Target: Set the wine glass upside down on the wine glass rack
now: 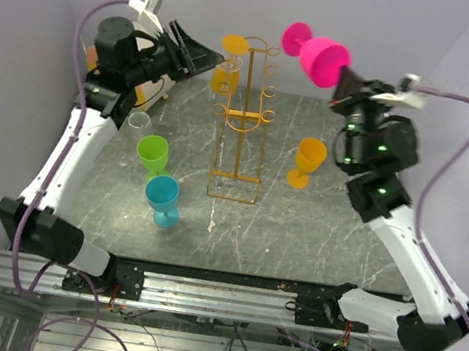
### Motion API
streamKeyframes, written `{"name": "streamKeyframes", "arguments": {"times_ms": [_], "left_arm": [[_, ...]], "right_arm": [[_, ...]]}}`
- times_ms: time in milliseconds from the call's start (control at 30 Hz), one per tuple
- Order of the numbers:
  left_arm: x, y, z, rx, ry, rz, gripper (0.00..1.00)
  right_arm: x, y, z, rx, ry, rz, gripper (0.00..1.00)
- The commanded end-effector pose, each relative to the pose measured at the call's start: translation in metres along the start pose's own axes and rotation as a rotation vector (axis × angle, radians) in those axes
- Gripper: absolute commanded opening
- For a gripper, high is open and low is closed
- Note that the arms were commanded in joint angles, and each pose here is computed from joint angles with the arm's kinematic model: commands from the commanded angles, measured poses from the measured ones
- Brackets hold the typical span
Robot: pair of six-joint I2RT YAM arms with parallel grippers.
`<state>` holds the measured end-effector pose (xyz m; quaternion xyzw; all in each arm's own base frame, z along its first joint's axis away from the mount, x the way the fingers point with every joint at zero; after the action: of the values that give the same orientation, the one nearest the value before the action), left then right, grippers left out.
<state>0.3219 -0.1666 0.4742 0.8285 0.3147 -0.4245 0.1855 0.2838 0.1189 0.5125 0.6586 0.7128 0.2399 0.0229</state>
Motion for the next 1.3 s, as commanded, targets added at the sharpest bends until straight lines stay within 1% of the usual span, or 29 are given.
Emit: {"name": "streamKeyframes", "arguments": {"times_ms": [0,100,233,400,533,800,1033,1267], "left_arm": [[-0.012,0.017,0.0,0.071,-0.355,0.224,0.64],[-0.012,0.021,-0.003,0.061,-0.439,0.246,0.64],[-0.007,0.026,-0.006,0.04,-0.508,0.204,0.64],[-0.003,0.029,-0.007,0.025,-0.582,0.199,0.65],[-0.014,0.029,-0.015,0.007,-0.57,0.232,0.66],[-0.016,0.03,-0.018,0.001,-0.588,0.246,0.66],[-0.025,0.021,-0.028,-0.004,-0.595,0.284,0.66],[-0.029,0.016,-0.035,-0.02,-0.592,0.299,0.66]], "right_arm": [[0.038,0.002,-0.014,-0.24,0.035,-0.087,0.0],[0.058,-0.002,-0.006,-0.323,0.02,-0.142,0.0],[0.082,-0.008,0.011,-0.394,-0.008,-0.197,0.0],[0.115,-0.015,0.031,-0.4,-0.119,-0.232,0.0],[0.13,-0.028,0.042,-0.441,-0.157,-0.24,0.0],[0.142,-0.034,0.055,-0.431,-0.182,-0.236,0.0],[0.136,-0.037,0.063,-0.419,-0.195,-0.192,0.0],[0.14,-0.038,0.065,-0.405,-0.199,-0.236,0.0]]}}
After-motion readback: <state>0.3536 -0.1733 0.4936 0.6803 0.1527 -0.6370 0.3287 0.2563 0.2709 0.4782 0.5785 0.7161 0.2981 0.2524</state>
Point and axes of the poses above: each gripper's point midway between its finger pads, its own y axis out along the fingers, its own x axis along the line the jaws close on, z = x × y, the point moved 6 cm from there along -y, back along the fingers, and after that the axes turned 10 degrees about -y, right-handed, at the moved point
